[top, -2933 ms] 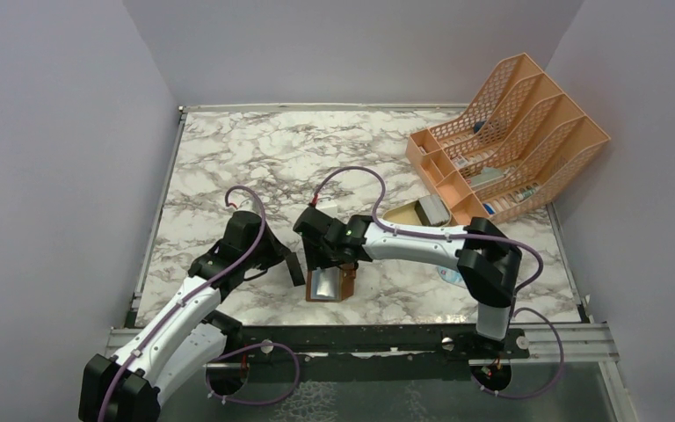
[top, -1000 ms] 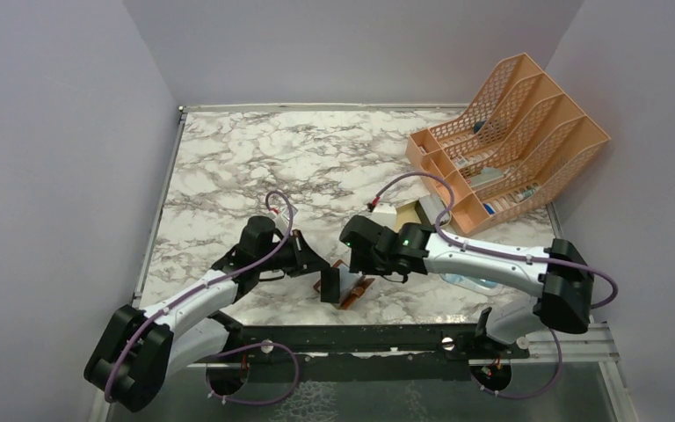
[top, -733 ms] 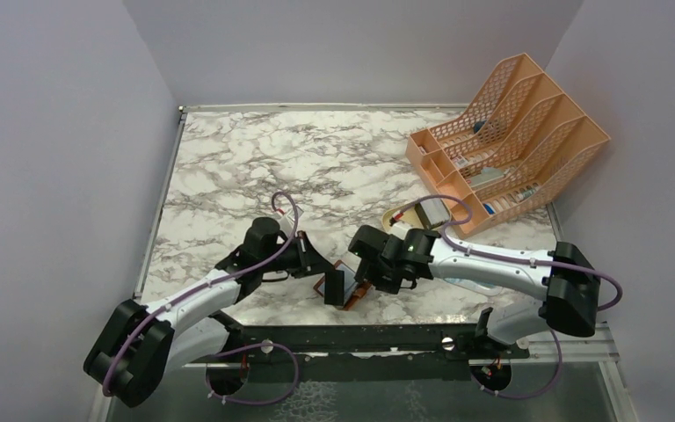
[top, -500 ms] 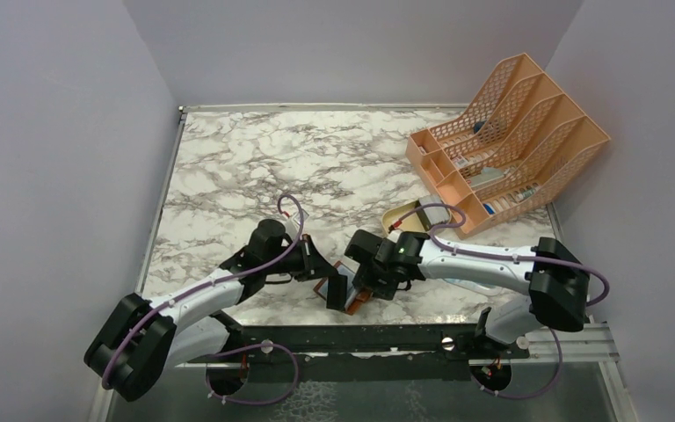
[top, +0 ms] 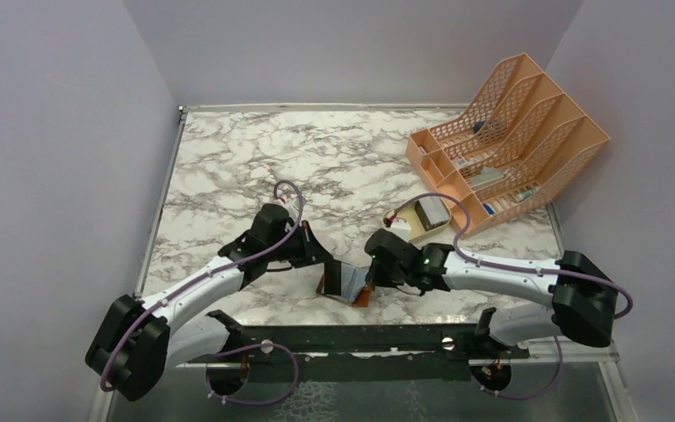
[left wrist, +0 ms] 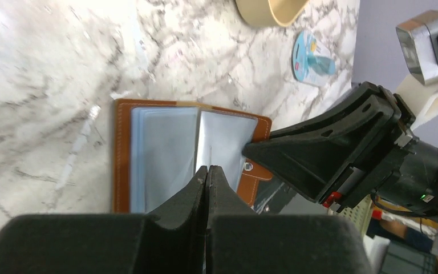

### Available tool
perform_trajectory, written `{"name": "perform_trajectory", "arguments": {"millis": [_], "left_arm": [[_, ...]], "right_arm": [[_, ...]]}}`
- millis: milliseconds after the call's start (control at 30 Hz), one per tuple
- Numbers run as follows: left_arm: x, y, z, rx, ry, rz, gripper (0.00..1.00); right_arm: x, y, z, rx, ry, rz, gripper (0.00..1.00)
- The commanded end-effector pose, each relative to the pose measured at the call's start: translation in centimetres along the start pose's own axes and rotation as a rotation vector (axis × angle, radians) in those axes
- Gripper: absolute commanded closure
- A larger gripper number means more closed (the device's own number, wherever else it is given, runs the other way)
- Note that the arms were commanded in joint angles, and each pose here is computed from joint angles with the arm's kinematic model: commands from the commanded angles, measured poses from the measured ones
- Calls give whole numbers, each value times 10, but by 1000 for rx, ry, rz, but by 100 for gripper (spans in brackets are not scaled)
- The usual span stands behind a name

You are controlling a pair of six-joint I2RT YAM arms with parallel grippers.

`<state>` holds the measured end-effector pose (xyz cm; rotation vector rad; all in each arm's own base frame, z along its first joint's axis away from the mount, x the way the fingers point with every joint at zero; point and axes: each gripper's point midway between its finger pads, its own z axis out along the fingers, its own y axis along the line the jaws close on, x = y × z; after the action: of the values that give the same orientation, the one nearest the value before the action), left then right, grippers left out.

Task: Put the credit cards into the card holder
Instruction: Turn over the card slot in the card holder.

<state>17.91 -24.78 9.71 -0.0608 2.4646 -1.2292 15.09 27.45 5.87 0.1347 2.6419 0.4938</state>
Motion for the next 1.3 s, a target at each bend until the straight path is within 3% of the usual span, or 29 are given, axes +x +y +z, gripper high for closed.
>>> {"name": "perform_trajectory", "arguments": {"millis": [0, 300, 867, 1267], "left_arm": [[-18, 13, -13, -114, -37, 37, 100], [-16, 23, -12, -130, 12, 37, 100], [-11, 43, -7, -192, 130, 67, 100], [-12, 56, -10, -230, 128, 35, 100]], "right_arm": [[-30, 17, -2, -153, -122, -176, 88], [-26, 16, 12, -237, -76, -329, 92], [-22, 11, 23, -285, -43, -375, 94], [-23, 12, 24, -284, -42, -386, 94]]}}
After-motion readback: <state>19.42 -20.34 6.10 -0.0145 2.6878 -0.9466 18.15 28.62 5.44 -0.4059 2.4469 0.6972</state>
